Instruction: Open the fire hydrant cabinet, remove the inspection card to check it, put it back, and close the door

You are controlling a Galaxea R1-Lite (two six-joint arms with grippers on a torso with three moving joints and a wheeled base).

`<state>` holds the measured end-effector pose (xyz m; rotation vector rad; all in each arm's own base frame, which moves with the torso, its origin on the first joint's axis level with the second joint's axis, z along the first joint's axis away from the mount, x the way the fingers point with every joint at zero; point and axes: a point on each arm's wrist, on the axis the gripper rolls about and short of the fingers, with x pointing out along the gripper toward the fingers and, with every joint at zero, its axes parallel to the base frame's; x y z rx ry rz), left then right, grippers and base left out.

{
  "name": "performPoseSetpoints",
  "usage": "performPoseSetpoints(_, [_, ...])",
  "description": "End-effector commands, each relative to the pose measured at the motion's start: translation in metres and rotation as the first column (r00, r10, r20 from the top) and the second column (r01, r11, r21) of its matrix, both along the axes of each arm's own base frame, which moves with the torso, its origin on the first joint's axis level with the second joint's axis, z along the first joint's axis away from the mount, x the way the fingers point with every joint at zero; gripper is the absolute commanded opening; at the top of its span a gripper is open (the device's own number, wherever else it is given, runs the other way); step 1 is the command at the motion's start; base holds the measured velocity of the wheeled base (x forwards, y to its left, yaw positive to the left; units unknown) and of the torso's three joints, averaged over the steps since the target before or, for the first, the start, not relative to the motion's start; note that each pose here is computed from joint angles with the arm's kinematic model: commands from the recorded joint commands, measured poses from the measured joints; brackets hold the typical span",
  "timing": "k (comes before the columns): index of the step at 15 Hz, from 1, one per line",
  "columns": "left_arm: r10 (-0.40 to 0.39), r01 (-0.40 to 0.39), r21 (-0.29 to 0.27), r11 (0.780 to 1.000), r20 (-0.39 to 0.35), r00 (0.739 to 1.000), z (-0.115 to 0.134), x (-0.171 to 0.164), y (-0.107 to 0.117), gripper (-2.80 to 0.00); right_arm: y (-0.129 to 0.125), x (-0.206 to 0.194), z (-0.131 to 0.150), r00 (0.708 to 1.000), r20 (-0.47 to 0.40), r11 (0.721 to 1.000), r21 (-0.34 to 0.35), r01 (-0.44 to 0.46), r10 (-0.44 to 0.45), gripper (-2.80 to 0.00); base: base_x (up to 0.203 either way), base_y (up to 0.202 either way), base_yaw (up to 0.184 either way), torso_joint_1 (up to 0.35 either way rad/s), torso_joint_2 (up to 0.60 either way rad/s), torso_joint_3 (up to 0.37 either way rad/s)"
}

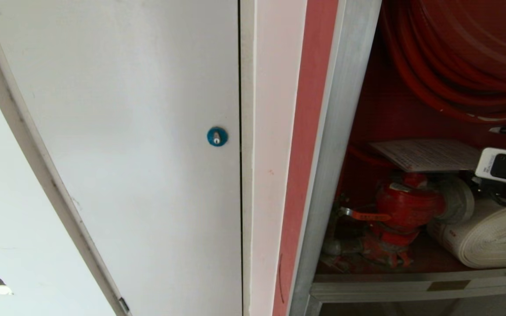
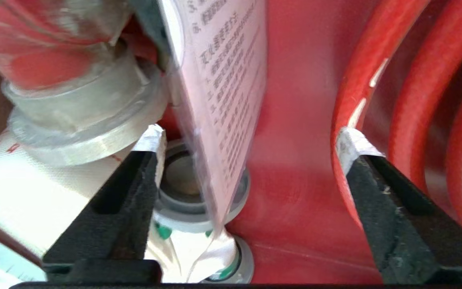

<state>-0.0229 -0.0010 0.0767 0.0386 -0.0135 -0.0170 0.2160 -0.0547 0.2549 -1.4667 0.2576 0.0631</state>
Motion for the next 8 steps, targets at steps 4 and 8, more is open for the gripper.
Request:
performPoseSetpoints(4, [0.000,0.000,0.000,1.000,-0.006,1.000,-0.002,0.000,0.000,-2.80,0.004,-0.021,0.007,0.997,0.080,0.998,-0.066,0.005,0.000,0.00,0.000,0.000,0.000,0.000,0.00,0.000])
performPoseSetpoints(8, [0.000,0.000,0.000,1.000,-0.006,1.000,-0.002,0.001,0.000,-2.80,0.003,-0.042,0.005,0.995,0.094,0.994,-0.104,0.032,-0.023,0.00,0.000,0.000,0.000,0.000,0.00,0.000])
